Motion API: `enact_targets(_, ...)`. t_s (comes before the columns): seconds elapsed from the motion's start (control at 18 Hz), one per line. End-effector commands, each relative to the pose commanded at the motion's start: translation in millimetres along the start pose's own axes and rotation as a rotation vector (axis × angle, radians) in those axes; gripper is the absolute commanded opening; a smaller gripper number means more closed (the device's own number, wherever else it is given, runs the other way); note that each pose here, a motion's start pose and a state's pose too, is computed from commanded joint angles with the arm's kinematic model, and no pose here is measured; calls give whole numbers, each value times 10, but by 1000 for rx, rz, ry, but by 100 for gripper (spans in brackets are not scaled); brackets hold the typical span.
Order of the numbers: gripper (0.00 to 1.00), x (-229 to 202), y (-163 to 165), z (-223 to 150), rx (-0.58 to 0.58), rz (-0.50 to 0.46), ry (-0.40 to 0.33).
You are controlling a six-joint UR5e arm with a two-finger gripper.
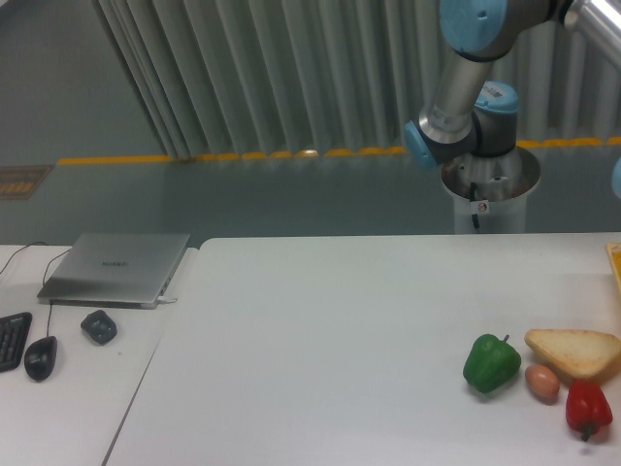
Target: Place the yellow pepper on the table
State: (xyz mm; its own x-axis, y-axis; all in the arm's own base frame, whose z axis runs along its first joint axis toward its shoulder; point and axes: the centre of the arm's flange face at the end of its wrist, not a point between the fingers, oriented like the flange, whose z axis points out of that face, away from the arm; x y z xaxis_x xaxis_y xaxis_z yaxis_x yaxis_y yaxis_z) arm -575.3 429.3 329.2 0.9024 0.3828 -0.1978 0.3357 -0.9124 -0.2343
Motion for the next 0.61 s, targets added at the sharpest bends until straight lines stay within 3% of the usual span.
enact_targets(0.61, 100, 14, -9, 174, 7, -8, 19)
